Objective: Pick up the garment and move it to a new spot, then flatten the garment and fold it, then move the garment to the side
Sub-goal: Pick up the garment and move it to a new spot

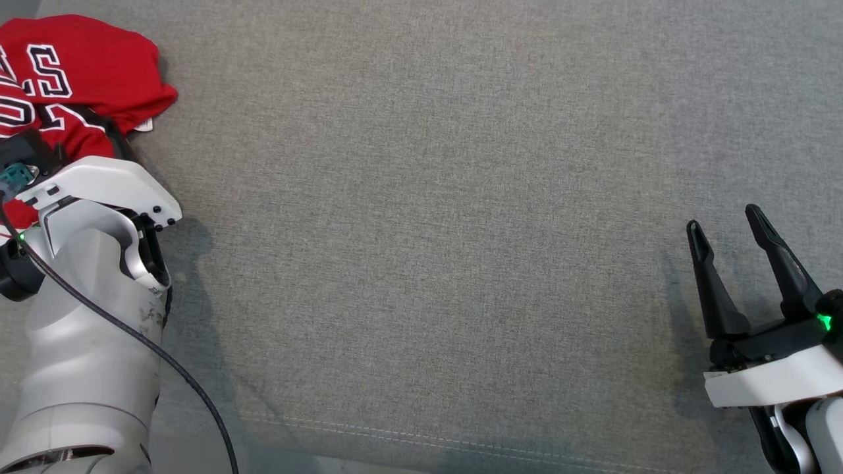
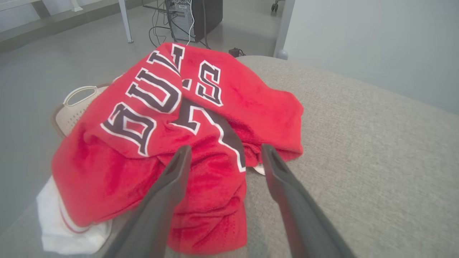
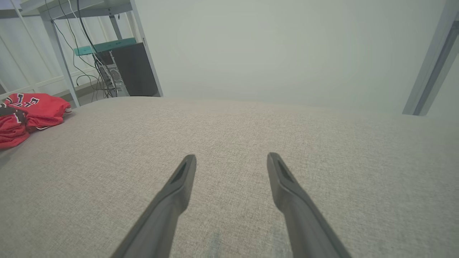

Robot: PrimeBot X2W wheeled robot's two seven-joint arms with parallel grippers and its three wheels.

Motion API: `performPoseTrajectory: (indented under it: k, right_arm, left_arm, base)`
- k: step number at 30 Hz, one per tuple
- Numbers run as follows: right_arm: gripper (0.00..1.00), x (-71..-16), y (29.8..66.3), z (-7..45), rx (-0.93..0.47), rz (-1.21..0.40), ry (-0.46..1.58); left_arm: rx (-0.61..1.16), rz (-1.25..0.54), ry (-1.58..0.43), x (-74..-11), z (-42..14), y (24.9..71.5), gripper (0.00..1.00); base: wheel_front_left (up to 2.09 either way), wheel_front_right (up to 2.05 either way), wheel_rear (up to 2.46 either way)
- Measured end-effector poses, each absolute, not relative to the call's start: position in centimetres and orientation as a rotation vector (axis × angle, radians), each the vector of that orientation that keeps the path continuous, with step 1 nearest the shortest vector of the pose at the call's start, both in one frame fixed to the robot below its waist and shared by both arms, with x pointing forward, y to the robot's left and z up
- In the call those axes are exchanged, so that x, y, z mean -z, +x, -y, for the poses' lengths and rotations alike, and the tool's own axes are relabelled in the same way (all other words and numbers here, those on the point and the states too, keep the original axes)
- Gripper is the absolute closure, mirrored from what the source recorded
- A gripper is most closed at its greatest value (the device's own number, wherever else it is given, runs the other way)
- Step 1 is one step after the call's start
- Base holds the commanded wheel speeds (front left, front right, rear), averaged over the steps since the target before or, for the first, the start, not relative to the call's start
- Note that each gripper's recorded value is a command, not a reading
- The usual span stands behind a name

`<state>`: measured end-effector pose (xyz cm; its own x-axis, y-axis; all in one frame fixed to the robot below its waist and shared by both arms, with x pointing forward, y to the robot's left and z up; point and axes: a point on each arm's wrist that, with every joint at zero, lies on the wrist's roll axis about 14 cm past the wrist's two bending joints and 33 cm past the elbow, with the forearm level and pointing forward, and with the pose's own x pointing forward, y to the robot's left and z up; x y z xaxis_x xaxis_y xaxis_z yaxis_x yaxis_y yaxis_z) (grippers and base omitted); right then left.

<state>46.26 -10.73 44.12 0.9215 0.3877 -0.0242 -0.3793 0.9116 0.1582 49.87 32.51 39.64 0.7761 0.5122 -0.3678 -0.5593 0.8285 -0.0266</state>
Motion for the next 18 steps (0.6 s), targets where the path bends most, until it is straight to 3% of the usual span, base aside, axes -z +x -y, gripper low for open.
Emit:
performPoseTrajectory:
  k: [18]
  right_arm:
    - [0.00,-43.3,46.2,11.3,-0.405,-0.082,0.145]
  left_arm:
    - [-0.567,-0.513,-0.153,-35.9,-32.1,49.2,0.00]
  base:
    - [0.00,0.00,0.00]
